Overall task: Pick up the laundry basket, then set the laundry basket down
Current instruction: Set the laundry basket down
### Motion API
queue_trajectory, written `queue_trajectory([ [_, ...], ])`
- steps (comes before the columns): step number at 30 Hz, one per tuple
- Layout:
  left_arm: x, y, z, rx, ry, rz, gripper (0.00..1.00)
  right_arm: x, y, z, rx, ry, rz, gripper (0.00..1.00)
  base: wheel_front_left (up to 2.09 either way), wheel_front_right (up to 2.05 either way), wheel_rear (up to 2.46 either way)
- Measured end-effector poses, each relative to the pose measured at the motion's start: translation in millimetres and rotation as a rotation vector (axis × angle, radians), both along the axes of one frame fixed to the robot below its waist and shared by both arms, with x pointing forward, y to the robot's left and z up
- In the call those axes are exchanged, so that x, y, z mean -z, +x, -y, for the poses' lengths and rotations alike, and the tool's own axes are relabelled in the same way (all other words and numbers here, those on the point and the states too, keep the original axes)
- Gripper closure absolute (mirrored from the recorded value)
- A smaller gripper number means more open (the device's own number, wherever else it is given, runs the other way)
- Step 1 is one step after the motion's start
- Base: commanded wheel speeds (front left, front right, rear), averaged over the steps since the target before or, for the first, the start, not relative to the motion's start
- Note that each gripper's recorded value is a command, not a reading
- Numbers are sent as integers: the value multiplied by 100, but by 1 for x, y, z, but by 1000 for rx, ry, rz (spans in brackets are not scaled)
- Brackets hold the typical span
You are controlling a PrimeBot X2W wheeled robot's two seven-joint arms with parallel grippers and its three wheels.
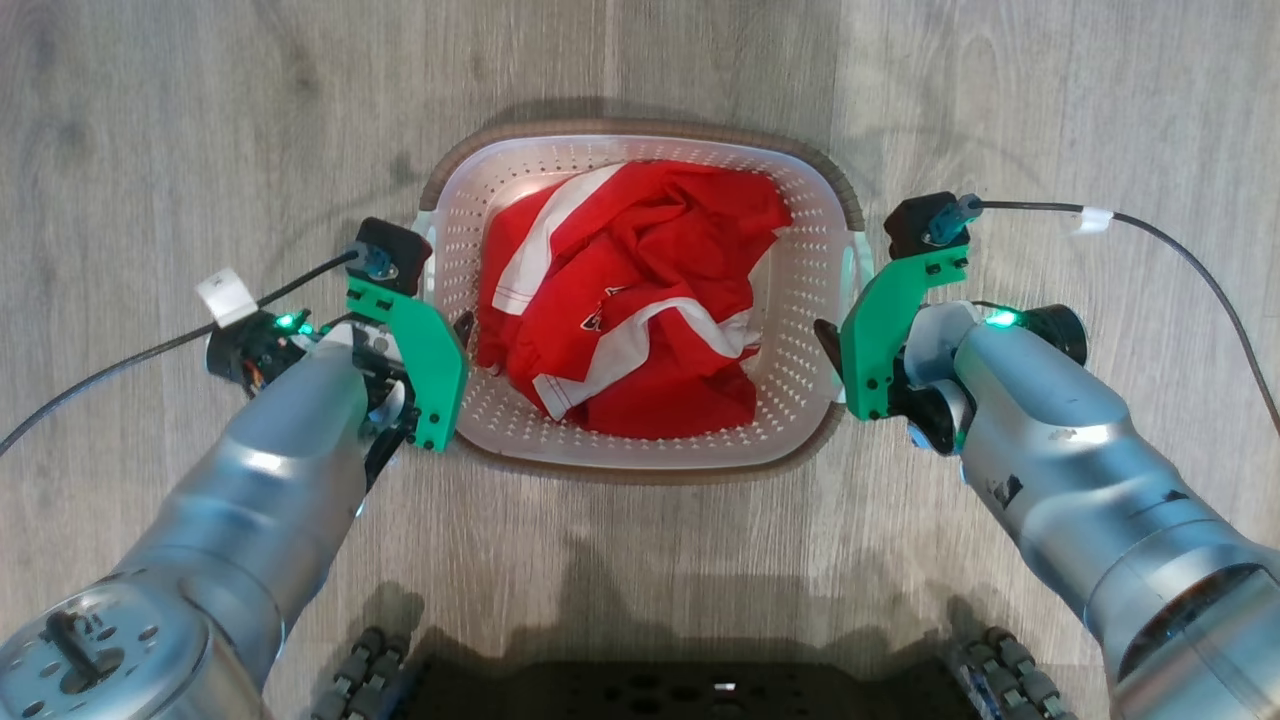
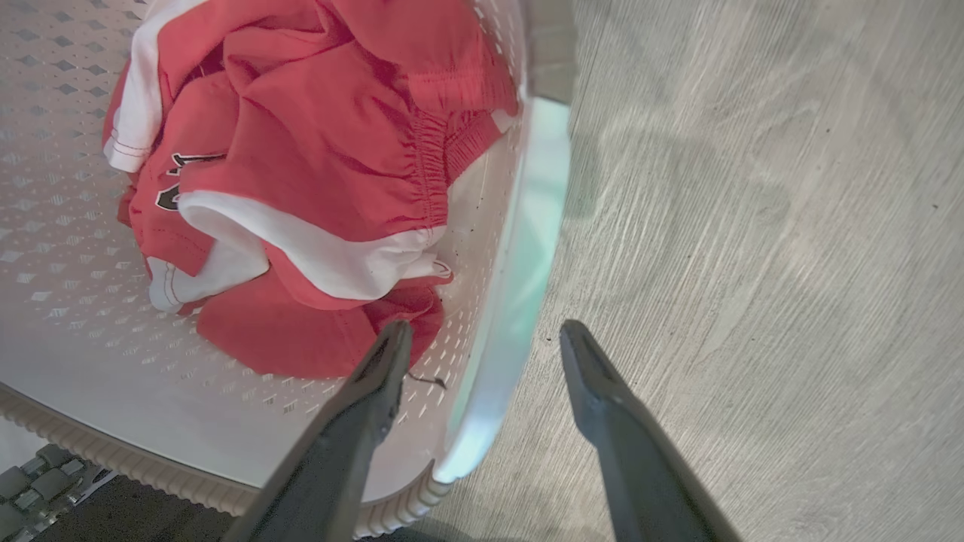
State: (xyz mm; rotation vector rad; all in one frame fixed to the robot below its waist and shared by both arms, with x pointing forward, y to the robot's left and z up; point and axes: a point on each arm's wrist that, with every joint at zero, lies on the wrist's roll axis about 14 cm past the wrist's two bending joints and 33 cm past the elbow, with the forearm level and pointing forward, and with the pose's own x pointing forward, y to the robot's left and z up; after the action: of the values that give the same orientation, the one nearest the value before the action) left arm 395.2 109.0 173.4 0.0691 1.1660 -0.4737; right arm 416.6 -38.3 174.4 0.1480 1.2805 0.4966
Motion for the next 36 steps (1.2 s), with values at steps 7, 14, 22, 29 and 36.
queue_trajectory([
  [7, -4, 2, -2, -7, 14, 1, 0, -6, 3, 1, 5, 0, 16, 0, 0, 0, 0],
  [14, -10, -3, -3, -5, 29, -11, 0, -18, 8, 2, 14, 5, 45, 0, 0, 0, 0],
  [22, -16, -11, -5, -14, 33, -16, 0, -30, 13, 1, 6, 6, 81, 0, 0, 0, 0],
  [29, -35, -7, -12, -33, 35, 68, 0, -51, 8, 1, 18, 19, 117, 0, 0, 0, 0],
  [36, -78, 0, -15, -75, 13, 260, 0, -100, 10, 5, 85, 59, 289, 0, 0, 0, 0],
])
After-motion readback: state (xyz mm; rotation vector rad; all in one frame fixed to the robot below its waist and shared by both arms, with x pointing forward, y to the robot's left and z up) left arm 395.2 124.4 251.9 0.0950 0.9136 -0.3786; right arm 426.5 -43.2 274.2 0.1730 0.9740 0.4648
